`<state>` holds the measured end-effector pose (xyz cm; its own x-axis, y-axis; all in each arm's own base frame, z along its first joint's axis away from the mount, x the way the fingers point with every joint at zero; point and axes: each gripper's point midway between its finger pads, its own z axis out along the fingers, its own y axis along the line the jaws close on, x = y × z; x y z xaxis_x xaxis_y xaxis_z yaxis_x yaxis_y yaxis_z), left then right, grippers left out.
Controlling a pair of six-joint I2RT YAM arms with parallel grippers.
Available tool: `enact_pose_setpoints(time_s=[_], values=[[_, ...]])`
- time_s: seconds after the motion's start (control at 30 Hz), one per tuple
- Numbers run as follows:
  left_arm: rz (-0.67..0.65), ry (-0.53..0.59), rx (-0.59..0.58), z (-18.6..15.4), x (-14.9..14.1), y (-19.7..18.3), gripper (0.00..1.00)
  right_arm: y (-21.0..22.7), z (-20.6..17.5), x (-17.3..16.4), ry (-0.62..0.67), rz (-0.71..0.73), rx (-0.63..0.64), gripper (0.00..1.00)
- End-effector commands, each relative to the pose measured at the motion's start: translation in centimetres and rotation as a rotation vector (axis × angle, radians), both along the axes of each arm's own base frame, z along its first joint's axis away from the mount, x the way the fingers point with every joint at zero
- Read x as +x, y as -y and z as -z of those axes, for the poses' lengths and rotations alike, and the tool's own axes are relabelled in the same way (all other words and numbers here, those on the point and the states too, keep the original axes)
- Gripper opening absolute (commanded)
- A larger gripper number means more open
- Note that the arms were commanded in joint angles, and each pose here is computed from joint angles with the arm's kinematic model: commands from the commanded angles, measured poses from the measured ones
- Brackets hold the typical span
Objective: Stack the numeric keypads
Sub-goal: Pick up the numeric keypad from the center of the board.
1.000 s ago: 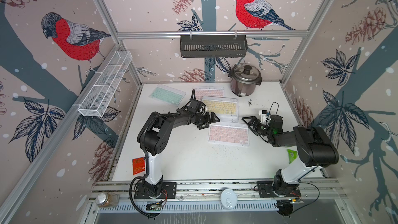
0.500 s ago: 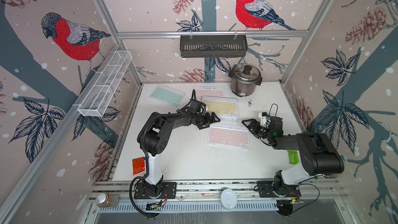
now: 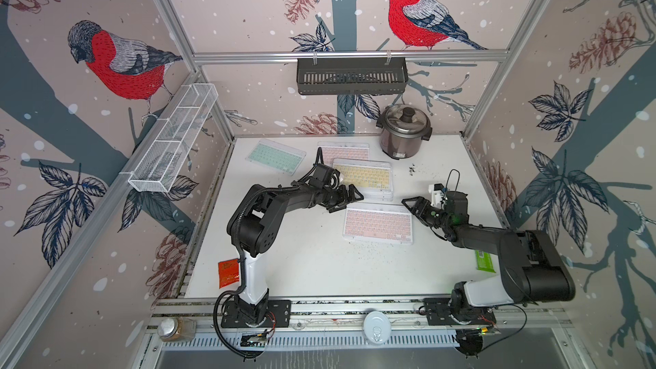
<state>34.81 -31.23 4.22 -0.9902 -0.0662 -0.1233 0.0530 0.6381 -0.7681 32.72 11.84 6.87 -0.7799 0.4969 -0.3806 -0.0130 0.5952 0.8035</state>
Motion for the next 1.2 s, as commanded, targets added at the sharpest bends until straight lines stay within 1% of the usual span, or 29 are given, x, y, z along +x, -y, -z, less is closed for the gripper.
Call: enact_pose_setpoints(time_s=[0.0,0.07,0.23,0.47,0.63,0.77,0.9,1.0,1.17], values=[[-0.025,-0.157,0.15,4.3,-3.0,-2.1,0.99,-2.1,-1.3,-1.2,0.02,-0.132,0.07,0.66],[-0.023,-0.155,0.15,4.4,-3.0,-2.0,0.99,-2.2,-1.4,-1.3,0.026,-0.142,0.069,0.61],[-0.022,-0.159,0.15,4.6,-3.1,-2.1,0.99,-2.7,-2.0,-1.6,0.05,-0.175,0.073,0.57],[-0.022,-0.159,0.145,4.5,-3.1,-2.0,0.99,-3.3,-3.5,-1.7,0.1,-0.189,0.084,0.57],[-0.022,-0.156,0.142,4.3,-3.1,-2.0,0.99,-3.0,-3.6,-1.3,0.086,-0.158,0.079,0.57],[-0.022,-0.154,0.143,4.4,-3.1,-2.0,0.99,-2.7,-3.3,-1.0,0.07,-0.133,0.069,0.54],[-0.023,-0.157,0.141,4.4,-3.2,-2.1,0.99,-2.7,-3.8,-0.9,0.066,-0.108,0.11,0.52],[-0.025,-0.156,0.14,4.3,-3.3,-2.1,0.99,-2.7,-4.2,-0.7,0.05,-0.074,0.142,0.56],[-0.026,-0.153,0.136,4.1,-3.2,-2.1,0.99,-2.6,-5.4,-0.3,0.05,-0.024,0.165,0.56]])
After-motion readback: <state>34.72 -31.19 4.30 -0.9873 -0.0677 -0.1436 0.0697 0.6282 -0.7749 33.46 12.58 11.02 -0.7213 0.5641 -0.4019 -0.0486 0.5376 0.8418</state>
